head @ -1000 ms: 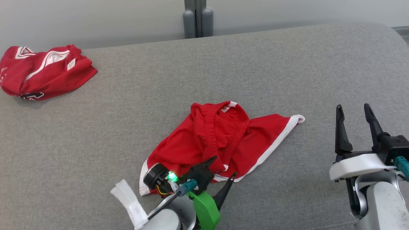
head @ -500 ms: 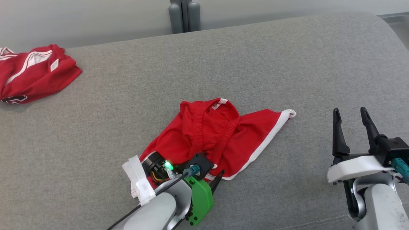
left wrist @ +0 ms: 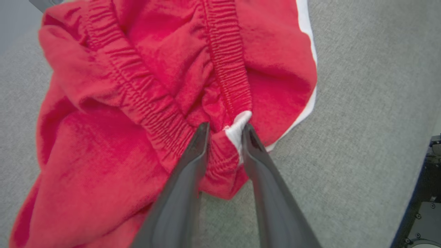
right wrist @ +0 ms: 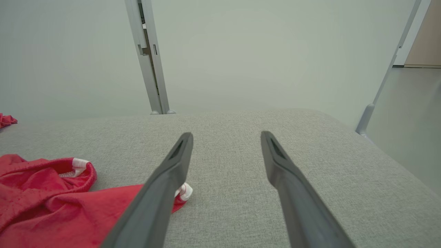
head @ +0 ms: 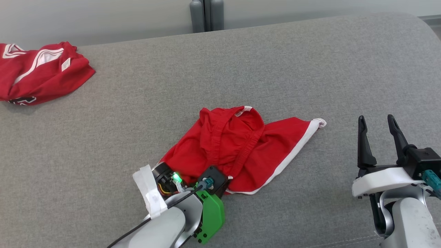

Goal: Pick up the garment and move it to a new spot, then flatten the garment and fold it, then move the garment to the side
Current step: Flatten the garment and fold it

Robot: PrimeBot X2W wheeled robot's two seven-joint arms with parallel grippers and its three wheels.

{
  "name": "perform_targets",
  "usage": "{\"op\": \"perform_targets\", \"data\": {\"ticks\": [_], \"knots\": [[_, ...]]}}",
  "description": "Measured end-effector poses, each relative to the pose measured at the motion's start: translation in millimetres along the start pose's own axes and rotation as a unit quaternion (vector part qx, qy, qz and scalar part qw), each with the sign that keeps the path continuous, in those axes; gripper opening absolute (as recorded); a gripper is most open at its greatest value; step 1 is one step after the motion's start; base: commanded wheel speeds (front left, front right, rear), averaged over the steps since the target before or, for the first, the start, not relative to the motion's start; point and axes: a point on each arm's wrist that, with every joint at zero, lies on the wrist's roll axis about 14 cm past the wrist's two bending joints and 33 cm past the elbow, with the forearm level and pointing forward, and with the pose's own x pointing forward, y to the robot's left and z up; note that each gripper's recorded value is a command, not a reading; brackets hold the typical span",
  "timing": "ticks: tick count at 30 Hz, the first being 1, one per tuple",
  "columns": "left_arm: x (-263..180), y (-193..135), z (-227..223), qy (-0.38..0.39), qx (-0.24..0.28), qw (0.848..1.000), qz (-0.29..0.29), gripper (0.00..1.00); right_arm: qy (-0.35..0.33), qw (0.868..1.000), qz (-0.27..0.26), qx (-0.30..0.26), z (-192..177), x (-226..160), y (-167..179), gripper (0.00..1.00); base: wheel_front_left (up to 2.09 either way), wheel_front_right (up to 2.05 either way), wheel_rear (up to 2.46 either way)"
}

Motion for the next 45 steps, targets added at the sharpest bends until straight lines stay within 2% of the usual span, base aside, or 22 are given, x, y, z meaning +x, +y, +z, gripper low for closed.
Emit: {"op": "perform_targets", "data": {"ticks": [2, 3, 9, 11, 14, 18, 21, 22, 26, 33, 40, 45], "knots": [[-0.2, 0.0, 1.4, -0.002, 0.001, 1.0, 0.0, 0.17, 0.001, 1.0, 0.0, 0.0, -0.7, 0.3, 0.0, 1.0, 0.0, 0.0, 0.0], [-0.4, 0.4, 1.9, -0.002, 0.002, 1.0, 0.001, 0.01, 0.001, 1.0, 0.0, 0.0, -0.7, 0.3, -0.1, 1.0, 0.0, 0.0, 0.0], [-2.5, 5.5, 18.1, -0.037, -0.006, 0.999, 0.011, 0.0, 0.0, 1.0, -0.002, 0.0, -0.3, 0.3, -1.6, 1.0, 0.0, 0.0, 0.0], [-4.7, 10.8, 33.2, -0.07, -0.022, 0.997, 0.021, 0.0, 0.0, 1.0, -0.004, 0.0, -0.3, 0.2, -2.6, 1.0, 0.0, 0.0, 0.0], [-12.7, 23.1, 61.6, -0.137, -0.072, 0.987, 0.046, 0.0, -0.001, 1.0, -0.006, 0.0, 0.2, 0.4, -3.7, 1.0, 0.0, 0.0, 0.0], [-30.9, 51.8, 83.5, -0.218, -0.16, 0.958, 0.096, 0.0, 0.0, 1.0, -0.006, 0.0, -0.3, 1.5, -3.5, 1.0, 0.0, 0.0, 0.0], [-45.2, 76.6, 81.7, -0.257, -0.228, 0.929, 0.139, 0.0, 0.002, 1.0, 0.0, 0.002, -2.0, 2.5, 0.6, 1.0, 0.0, 0.0, 0.0], [-52.0, 87.9, 77.5, -0.271, -0.254, 0.914, 0.161, 0.0, 0.003, 1.0, 0.002, 0.003, -3.2, 3.0, 2.2, 1.0, 0.0, 0.0, 0.0], [-68.0, 112.1, 49.0, -0.276, -0.297, 0.887, 0.222, 0.0, 0.006, 1.0, 0.009, 0.005, -5.4, 4.8, 7.2, 1.0, 0.0, 0.0, 0.0], [-81.6, 114.9, -3.5, -0.25, -0.37, 0.852, 0.274, 0.0, 0.012, 1.0, 0.022, 0.007, -9.6, 6.6, 16.8, 1.0, 0.0, 0.0, 0.0], [-92.4, 120.5, -31.0, -0.244, -0.422, 0.817, 0.309, 0.0, 0.014, 0.999, 0.036, 0.009, -11.0, 6.5, 26.5, 1.0, 0.0, 0.0, 0.0], [-100.7, 120.7, -40.0, -0.249, -0.434, 0.804, 0.321, 0.0, 0.012, 0.999, 0.044, 0.01, -8.7, 4.2, 31.7, 1.0, 0.0, 0.0, 0.0]]}}
